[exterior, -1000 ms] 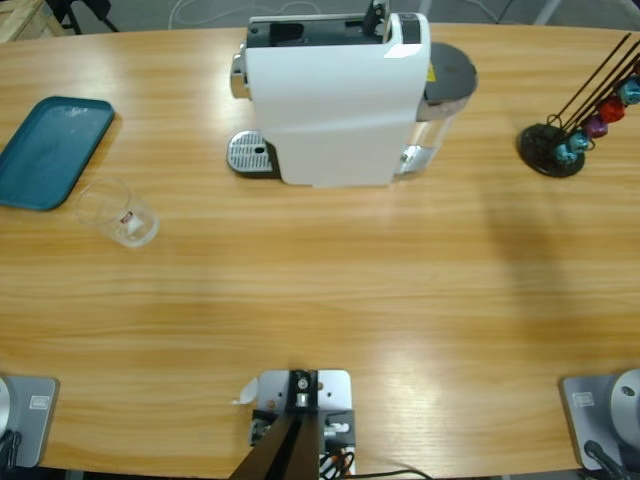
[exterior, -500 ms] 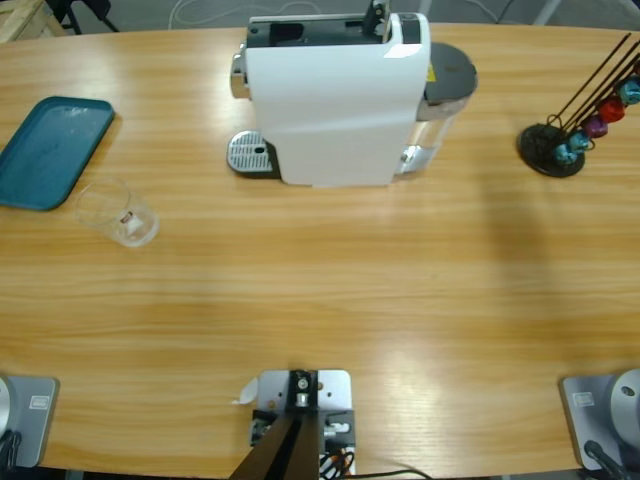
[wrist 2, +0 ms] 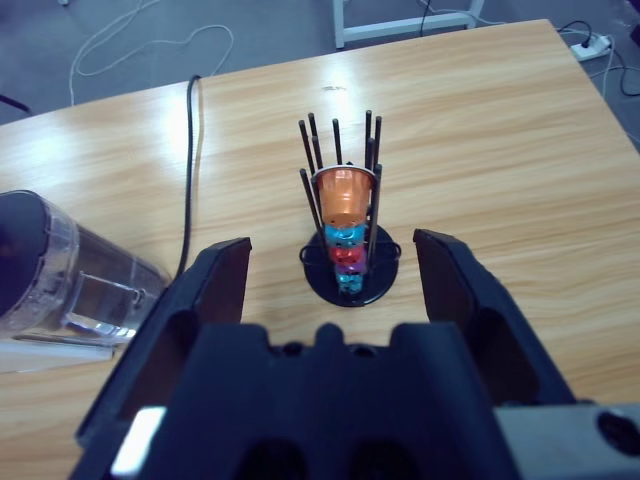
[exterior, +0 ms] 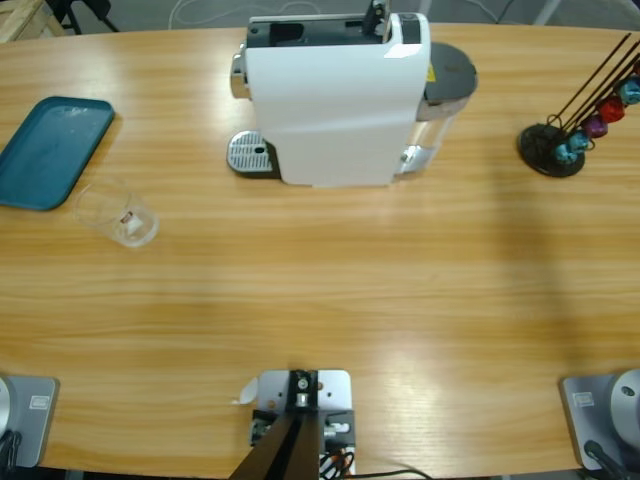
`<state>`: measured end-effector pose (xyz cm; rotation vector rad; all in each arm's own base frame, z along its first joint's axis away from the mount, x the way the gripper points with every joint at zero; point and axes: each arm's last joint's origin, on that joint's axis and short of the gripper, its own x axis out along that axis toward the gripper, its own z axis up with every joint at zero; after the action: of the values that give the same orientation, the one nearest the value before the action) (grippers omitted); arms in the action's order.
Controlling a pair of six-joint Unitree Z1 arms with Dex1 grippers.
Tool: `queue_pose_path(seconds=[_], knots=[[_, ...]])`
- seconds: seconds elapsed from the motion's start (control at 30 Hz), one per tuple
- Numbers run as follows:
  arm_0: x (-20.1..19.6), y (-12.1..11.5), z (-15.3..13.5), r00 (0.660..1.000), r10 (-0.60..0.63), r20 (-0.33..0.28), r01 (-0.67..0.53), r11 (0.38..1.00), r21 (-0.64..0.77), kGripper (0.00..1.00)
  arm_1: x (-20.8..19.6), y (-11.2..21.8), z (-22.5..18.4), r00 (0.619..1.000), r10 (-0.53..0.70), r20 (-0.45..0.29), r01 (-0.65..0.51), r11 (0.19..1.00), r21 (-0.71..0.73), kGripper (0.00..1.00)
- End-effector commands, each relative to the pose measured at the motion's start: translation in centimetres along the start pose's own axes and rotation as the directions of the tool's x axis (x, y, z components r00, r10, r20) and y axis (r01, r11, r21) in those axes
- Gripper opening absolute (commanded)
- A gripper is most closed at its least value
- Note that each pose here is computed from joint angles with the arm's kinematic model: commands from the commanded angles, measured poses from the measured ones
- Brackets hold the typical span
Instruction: Pour coffee
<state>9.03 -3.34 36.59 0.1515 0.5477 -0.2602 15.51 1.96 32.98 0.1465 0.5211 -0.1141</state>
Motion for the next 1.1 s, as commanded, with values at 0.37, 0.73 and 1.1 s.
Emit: queue_pose_path(seconds=[0.37, 0.73, 1.1], knots=[[1.2, -0.4, -0.8, 0.998, -0.021, -0.062, 0.023, 0.999, 0.030, 0.623, 4.1, 0.5, -1.4, 0.995, -0.022, -0.100, 0.018, 0.999, -0.045, 0.720], [1.2, -0.5, -0.9, 0.998, -0.025, -0.062, 0.027, 0.999, 0.034, 0.623, 3.6, 0.0, -1.0, 0.995, -0.086, -0.055, 0.084, 0.995, -0.045, 0.720], [1.3, -0.5, -0.9, 0.998, -0.029, -0.063, 0.031, 0.999, 0.037, 0.623, 4.2, 0.2, -0.6, 0.995, -0.093, -0.040, 0.091, 0.995, -0.050, 0.720]])
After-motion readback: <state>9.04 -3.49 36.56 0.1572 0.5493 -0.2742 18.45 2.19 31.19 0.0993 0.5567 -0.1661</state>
